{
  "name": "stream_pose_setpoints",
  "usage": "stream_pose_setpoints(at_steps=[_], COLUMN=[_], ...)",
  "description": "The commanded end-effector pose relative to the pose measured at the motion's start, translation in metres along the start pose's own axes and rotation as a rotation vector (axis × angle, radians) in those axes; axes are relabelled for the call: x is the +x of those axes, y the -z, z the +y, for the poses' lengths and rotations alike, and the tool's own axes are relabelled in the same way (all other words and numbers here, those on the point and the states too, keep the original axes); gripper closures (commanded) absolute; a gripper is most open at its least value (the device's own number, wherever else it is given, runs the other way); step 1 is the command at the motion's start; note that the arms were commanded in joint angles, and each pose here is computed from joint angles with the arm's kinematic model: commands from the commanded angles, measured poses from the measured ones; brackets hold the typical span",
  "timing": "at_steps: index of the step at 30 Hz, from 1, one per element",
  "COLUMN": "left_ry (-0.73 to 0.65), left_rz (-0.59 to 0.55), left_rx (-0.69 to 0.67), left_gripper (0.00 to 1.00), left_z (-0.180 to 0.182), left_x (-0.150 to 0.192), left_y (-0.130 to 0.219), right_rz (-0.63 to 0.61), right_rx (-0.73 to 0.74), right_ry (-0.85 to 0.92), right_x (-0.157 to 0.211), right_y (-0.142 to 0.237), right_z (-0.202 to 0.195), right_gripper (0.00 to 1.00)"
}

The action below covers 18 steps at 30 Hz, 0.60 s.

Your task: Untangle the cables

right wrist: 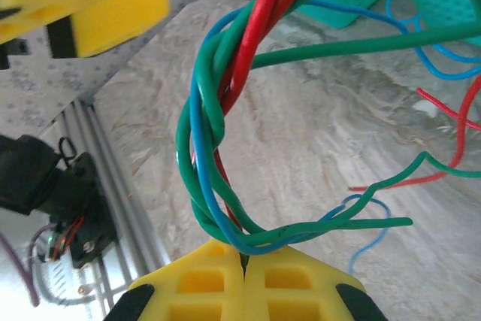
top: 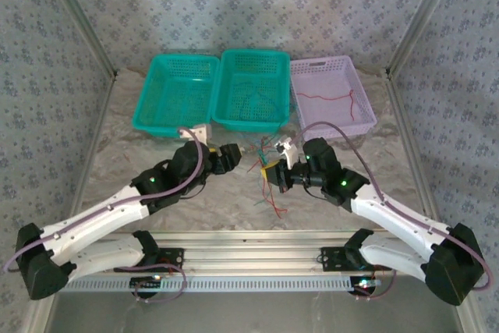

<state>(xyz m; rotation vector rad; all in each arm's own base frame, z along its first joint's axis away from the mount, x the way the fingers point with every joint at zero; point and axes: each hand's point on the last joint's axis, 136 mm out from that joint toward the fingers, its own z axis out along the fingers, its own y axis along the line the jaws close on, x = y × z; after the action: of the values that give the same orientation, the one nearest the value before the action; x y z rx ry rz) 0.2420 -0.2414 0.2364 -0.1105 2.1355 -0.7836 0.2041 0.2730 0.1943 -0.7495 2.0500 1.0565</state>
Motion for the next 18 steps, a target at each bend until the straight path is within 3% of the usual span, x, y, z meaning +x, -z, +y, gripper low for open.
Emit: stream_pose_setpoints(at_steps=[1, 8, 18], left_ry=[0.063, 0.188, 0.437], left_rz=[-0.031, 0.011, 0.095], left_rx=[0.131, 0.183, 0.345], left_gripper=[0.16, 0.19, 0.44], left_z=[-0.037, -0.041, -0.053], left_x=[-0.019, -0.011, 0.003], left_y=[-0.001, -0.022, -0.029], right_rz=[-0.006, 0.006, -0.001], right_rx=[-0.106, -0.131, -0.096], right_ry=[0.062, 0.079, 0.097], right_x=[-0.009, -0.007, -0.009], right_y=[0.000, -0.004, -0.007], right_z=[0.021, 0.028, 0.026], right_gripper=[1.00, 1.00, 1.00])
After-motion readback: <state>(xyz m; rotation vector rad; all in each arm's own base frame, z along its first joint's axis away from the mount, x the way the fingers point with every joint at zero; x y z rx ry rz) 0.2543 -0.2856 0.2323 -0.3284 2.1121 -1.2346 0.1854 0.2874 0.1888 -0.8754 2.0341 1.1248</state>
